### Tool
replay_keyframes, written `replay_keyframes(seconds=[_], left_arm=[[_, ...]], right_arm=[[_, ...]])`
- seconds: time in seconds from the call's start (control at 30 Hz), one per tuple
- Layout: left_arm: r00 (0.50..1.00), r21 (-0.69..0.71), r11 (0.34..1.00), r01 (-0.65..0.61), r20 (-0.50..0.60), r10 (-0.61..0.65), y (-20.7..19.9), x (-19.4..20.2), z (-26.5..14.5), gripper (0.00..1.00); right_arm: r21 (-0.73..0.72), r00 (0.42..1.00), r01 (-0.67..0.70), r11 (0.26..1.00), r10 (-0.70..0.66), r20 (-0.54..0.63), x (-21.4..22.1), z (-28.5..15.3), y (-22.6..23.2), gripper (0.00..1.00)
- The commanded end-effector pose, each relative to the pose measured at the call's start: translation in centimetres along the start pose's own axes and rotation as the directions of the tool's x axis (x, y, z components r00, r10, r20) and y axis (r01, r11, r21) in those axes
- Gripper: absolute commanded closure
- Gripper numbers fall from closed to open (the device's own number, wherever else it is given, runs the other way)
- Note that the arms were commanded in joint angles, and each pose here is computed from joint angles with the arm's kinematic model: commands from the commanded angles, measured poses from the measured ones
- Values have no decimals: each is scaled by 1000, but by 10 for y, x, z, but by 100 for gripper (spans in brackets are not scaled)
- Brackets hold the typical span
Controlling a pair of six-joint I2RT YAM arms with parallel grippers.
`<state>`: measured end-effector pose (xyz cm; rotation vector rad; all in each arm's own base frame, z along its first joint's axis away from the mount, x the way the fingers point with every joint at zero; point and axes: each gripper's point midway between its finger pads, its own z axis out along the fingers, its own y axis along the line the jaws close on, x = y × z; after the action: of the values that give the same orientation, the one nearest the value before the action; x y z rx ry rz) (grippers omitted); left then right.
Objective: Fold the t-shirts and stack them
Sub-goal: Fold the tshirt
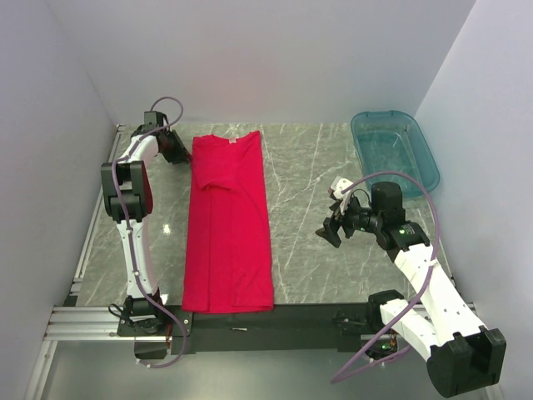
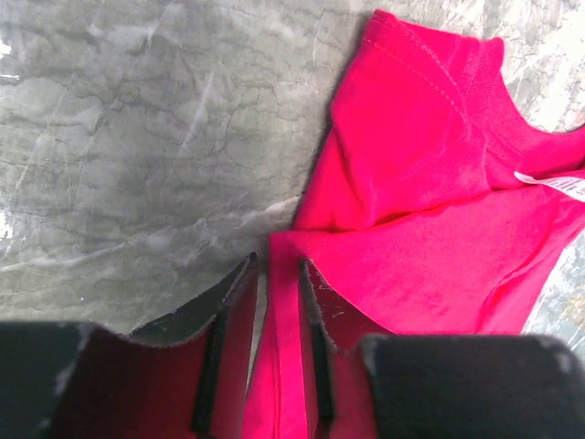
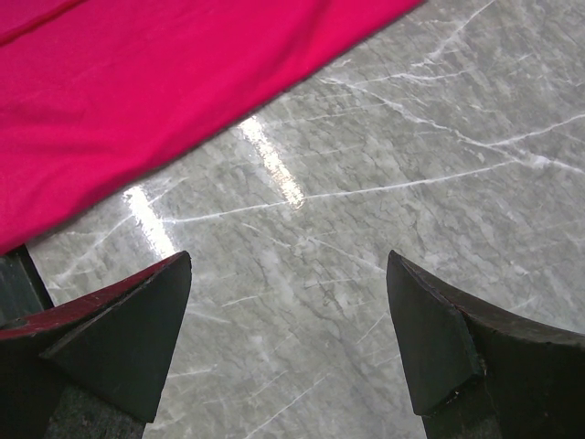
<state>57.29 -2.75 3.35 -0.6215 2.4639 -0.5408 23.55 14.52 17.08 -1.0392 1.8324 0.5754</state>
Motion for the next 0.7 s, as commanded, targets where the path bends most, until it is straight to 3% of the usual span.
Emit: replay_keyframes(seconds=[0.0, 0.5, 0.67], left_arm=[[999, 48, 999, -5, 34, 4, -11, -15, -2, 71], [997, 78, 997, -11, 74, 6, -21, -26, -11, 99], [992, 88, 996, -30, 121, 20, -30, -38, -26, 99]], right_arm=[[-8, 1000, 13, 1000, -13, 16, -7, -3, 0, 7], [-28, 1000, 13, 1000, -13, 10, -5, -2, 3, 7], [-31, 1000, 10, 999, -10, 7, -4, -2, 4, 7]])
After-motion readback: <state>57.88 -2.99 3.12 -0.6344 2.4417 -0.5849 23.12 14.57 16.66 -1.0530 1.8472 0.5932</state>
